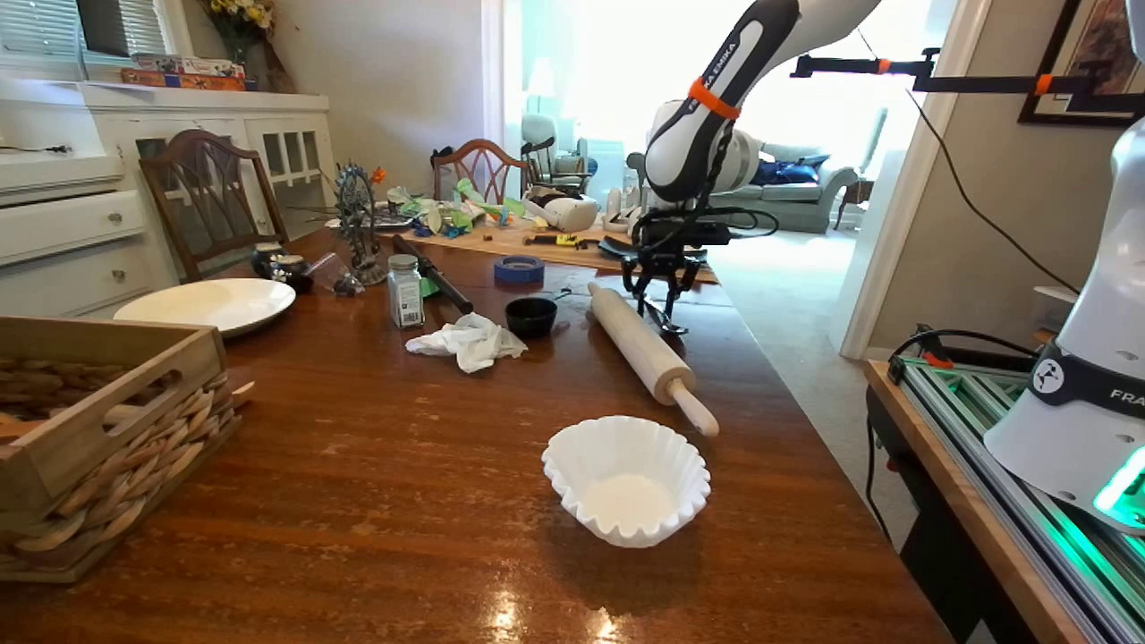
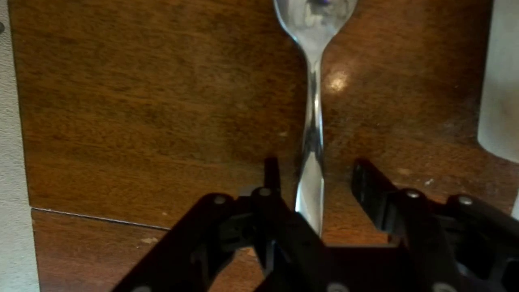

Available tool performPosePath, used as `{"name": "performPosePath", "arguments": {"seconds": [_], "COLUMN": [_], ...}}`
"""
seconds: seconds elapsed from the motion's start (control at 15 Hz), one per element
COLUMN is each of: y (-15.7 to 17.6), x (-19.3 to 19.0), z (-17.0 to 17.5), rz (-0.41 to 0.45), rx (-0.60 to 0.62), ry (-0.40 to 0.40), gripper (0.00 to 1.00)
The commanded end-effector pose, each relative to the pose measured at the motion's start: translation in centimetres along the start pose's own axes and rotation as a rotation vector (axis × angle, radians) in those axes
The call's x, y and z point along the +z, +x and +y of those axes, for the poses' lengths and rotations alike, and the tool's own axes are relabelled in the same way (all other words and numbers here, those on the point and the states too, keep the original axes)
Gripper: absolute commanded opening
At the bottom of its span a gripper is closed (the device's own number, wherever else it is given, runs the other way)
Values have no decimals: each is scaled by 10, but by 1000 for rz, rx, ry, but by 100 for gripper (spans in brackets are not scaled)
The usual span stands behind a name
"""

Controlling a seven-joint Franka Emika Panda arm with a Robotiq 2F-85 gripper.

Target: Use the spoon to scoop some contents in the small pot

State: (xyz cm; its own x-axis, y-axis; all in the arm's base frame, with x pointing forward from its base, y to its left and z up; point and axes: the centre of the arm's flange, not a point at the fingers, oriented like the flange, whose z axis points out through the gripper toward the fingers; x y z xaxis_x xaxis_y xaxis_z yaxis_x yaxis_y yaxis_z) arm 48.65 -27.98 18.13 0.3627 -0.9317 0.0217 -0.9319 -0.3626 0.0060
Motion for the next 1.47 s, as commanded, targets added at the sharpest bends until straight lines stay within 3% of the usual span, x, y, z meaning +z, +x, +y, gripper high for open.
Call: {"name": "performPosePath", "arguments": {"seconds": [0.0, 0.2, 0.4, 0.67, 0.87, 1.07, 1.4], "y": [8, 8, 4, 18, 33, 26, -4], "x": [5, 3, -9, -67, -101, -131, -161], "z": [1, 1, 4, 41, 52, 31, -46], "rz": [10, 17, 9, 20, -30, -19, 79], "rx": [-7, -14, -12, 28, 73, 175, 349], "ry": [32, 37, 22, -21, -12, 51, 179], "gripper": [22, 1, 5, 5, 5, 5, 5]}}
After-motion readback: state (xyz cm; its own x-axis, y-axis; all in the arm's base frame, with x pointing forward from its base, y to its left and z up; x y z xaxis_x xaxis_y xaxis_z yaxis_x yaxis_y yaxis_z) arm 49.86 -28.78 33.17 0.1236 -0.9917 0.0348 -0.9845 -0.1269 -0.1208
